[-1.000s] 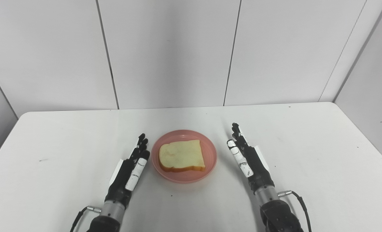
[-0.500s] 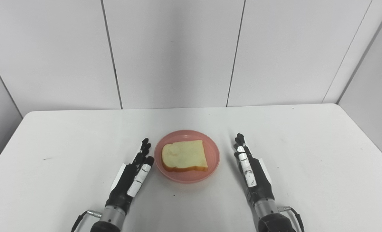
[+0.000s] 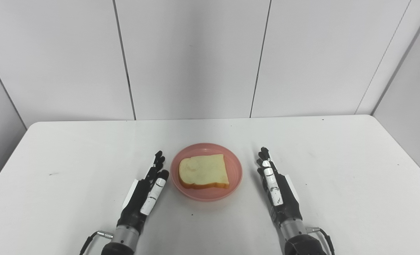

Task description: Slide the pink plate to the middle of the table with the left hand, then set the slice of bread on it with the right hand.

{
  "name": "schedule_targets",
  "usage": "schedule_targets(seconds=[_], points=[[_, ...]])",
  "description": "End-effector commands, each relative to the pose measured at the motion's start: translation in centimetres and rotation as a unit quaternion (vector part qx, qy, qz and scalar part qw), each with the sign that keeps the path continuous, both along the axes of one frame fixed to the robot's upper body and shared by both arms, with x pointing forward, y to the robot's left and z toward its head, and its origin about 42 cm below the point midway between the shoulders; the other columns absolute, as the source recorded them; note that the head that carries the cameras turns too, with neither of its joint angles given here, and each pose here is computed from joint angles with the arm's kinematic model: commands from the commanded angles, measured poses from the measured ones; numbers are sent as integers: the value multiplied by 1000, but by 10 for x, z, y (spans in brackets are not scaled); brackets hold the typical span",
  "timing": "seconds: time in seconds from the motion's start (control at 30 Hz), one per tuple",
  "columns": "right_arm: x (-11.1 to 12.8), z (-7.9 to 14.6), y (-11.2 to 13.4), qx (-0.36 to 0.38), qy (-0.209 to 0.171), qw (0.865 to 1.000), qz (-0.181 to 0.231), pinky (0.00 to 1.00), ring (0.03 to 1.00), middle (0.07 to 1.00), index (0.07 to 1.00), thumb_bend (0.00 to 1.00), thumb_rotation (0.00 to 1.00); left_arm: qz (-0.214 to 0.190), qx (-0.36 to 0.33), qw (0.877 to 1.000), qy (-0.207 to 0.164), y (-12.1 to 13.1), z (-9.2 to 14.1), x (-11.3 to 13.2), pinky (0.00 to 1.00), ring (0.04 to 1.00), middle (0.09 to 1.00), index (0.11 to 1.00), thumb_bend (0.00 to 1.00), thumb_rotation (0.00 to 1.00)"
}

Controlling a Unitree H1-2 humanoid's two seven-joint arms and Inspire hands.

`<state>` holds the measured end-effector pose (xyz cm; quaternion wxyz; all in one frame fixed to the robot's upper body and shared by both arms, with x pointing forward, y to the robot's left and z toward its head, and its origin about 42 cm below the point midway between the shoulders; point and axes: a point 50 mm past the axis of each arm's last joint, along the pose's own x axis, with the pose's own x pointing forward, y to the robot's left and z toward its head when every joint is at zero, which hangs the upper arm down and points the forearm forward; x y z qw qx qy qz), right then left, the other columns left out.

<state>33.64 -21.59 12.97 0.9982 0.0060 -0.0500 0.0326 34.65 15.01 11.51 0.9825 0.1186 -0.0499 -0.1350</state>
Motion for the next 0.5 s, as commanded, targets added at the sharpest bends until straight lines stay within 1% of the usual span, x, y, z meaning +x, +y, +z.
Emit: schedule_targets(seconds=[0.0,0.07,0.23,0.33,0.47], points=[[-5,-12,-2,0,28,1000,4,1000,1000,1000,1000,226,1000,-2,4,999,54,4,-13,-4,994,1000,1000,1000,666,1000],[-5,-12,-2,0,29,1000,2,1000,1000,1000,1000,223,1000,-6,18,998,67,4,-13,-5,999,1000,1000,1000,709,1000],[-5,-11,-3,-3,28,1000,4,1000,1000,1000,1000,215,1000,-8,18,997,76,3,-12,-8,1000,1000,1000,1000,709,1000],[-5,-10,-4,-9,25,1000,7,1000,1000,1000,1000,211,1000,-11,84,995,51,4,-9,-10,1000,1000,1000,1000,701,1000],[-5,-10,-3,-2,27,1000,7,1000,1000,1000,1000,209,1000,4,71,996,48,-1,-11,-9,1000,1000,1000,1000,707,1000]])
